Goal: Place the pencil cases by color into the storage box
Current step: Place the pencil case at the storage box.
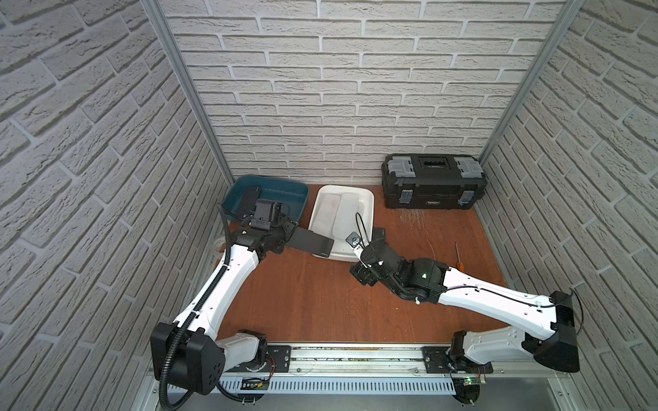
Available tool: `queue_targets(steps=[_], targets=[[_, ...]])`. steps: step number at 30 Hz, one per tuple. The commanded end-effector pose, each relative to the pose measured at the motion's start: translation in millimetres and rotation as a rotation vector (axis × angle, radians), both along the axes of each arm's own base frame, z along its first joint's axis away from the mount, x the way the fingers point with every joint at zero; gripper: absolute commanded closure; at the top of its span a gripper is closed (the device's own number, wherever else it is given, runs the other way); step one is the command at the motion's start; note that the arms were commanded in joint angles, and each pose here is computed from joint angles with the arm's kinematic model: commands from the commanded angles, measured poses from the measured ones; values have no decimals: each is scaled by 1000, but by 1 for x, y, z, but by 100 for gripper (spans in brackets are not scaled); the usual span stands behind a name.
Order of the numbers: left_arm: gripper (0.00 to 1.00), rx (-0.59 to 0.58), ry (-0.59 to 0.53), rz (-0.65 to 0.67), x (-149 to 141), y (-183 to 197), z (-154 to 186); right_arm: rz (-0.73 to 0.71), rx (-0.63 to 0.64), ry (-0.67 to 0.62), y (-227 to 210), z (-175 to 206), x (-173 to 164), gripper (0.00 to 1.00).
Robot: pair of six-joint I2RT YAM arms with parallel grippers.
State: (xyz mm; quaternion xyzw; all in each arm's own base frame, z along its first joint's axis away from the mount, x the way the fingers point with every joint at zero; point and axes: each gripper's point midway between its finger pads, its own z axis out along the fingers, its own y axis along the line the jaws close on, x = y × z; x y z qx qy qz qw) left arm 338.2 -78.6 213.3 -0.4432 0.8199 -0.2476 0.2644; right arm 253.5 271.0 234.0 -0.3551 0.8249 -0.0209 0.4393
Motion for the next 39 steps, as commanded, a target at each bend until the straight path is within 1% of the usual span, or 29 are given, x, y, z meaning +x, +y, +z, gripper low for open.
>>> queue_targets(steps=[1, 8, 15, 19, 27, 35, 39], targets=[[57, -49, -69, -8, 18, 8, 21, -21, 23, -18, -1, 3, 1, 15], [57, -102, -82, 73, 46, 43, 26, -26, 8, -19, -3, -1, 3, 14], [57, -151, -120, 168, 75, 83, 34, -32, 1, -17, -5, -4, 5, 14], [57, -184, -124, 209, 93, 102, 30, -36, -8, -13, -6, -8, 7, 15], [57, -202, -88, 264, 135, 134, 7, -45, -16, -9, -9, -12, 13, 15], [58, -146, -36, 244, 183, 152, -17, -52, -26, 7, -10, -20, 21, 15], [60, -142, -11, 246, 205, 159, -35, -53, -27, 20, -9, -25, 24, 15]])
